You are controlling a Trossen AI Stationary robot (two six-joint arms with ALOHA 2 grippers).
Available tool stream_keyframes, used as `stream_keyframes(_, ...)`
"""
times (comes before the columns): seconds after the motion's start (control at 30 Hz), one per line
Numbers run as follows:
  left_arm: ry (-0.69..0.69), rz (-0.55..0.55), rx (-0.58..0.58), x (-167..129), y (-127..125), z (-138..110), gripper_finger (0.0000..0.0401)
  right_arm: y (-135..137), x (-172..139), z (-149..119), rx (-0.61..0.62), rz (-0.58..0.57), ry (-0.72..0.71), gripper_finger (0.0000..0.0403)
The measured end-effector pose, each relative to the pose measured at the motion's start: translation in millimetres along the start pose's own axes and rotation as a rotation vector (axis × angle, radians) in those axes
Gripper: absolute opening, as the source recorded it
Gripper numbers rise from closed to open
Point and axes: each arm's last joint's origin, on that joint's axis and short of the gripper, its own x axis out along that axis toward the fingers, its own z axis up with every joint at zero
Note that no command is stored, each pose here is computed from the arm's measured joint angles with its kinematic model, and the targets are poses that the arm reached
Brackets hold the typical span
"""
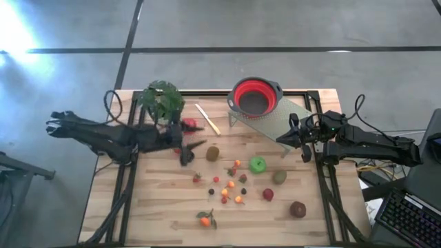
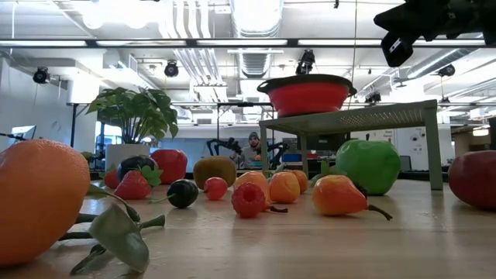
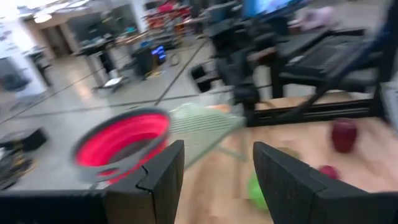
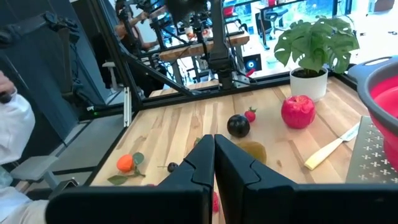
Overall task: Pick & Place Fruit
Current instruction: Put the green apple into the red gray colander on the shelf
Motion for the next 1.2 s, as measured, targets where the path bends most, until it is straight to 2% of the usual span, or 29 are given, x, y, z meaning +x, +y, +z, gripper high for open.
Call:
stream_keyframes(0.17, -0.026, -0.112, 0.008, -8.5, -28.9, -19.3, 0.0197, -0.5, 0.3, -1.6, -0.001, -0.001, 0.004, 0.0009)
stream_keyframes(0.33, -0.029, -0.184, 0.01, -16.5, -45.9, -35.7, 0.0197, -1.2, 0.8, -3.9, 0.001, -0.002, 0.011, 0.0009)
stream_keyframes(0.53, 0.0, -0.226, 0.016, -19.7, -52.5, -50.8, 0.0197, -1.4, 0.9, -4.2, 0.012, -0.003, 0.011, 0.0009)
stream_keyframes(0.77, 0.041, -0.254, -0.034, -20.4, -54.3, -61.2, 0.0197, -1.8, 8.4, -8.2, 0.032, 0.002, 0.053, 0.0008)
stream_keyframes(0.93, 0.084, -0.257, -0.056, -20.7, -54.6, -65.3, 0.0197, -1.8, 17.0, -12.7, 0.021, -0.039, 0.086, 0.0008)
stream_keyframes(1.2, 0.158, -0.257, -0.065, -21.7, -54.9, -72.6, 0.0197, 11.8, 24.6, -11.3, 0.002, 0.007, 0.113, 0.0008)
